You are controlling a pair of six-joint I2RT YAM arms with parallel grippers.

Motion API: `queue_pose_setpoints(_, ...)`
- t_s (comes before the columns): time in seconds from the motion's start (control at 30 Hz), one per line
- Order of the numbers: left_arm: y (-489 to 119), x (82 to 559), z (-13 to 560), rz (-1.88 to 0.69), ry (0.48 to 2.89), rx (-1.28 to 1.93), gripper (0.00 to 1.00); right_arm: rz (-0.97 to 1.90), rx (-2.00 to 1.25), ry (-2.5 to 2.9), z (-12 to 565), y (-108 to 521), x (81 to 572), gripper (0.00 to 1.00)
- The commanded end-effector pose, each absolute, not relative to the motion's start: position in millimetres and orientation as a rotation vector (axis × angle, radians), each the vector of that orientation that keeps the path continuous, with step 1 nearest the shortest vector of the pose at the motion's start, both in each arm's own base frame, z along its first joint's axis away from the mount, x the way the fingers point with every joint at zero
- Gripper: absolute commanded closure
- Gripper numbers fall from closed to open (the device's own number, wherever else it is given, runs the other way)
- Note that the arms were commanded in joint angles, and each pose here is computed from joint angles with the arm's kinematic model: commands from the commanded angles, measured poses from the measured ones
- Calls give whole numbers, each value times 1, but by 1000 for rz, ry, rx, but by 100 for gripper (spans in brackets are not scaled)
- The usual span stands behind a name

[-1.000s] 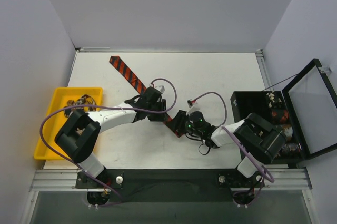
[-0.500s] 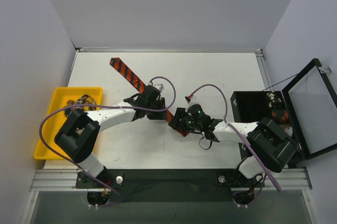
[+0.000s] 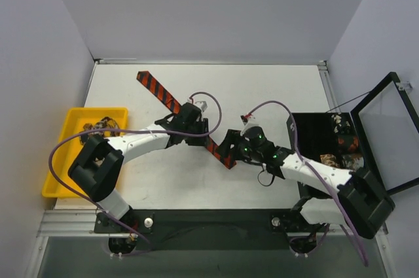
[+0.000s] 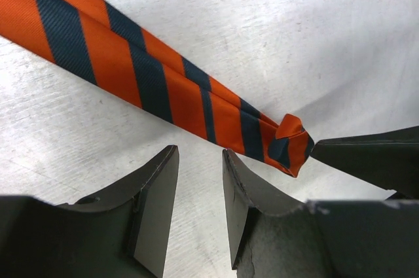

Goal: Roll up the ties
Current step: Roll the tie

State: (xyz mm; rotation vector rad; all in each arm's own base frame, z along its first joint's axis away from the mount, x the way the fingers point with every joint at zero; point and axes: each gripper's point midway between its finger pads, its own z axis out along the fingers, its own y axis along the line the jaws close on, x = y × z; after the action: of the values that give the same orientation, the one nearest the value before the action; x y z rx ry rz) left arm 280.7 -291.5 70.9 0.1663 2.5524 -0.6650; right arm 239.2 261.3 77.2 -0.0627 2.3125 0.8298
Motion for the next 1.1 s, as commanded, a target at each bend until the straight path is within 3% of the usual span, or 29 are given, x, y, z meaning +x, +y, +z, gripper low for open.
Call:
queue_pose_setpoints(0.0,-312,285,94,-725,2492,243,56,773,62,2359,67,233,225,38)
queue_pose_setpoints(0.13,-327,283,101,-747,2474,288,55,759,93,2373,61,219,214,39)
queue_pose_setpoints(0.27,-341,280,101,-741,2470,351,55,751,189,2388,51,209,209,50)
queue_pose_setpoints(0.67,-364,267,82,-684,2495,505,55,796,428,2386,28,186,193,51)
queue_pose_setpoints(1.07,-353,268,49,-544,2547,514,57,900,516,2369,20,200,198,54)
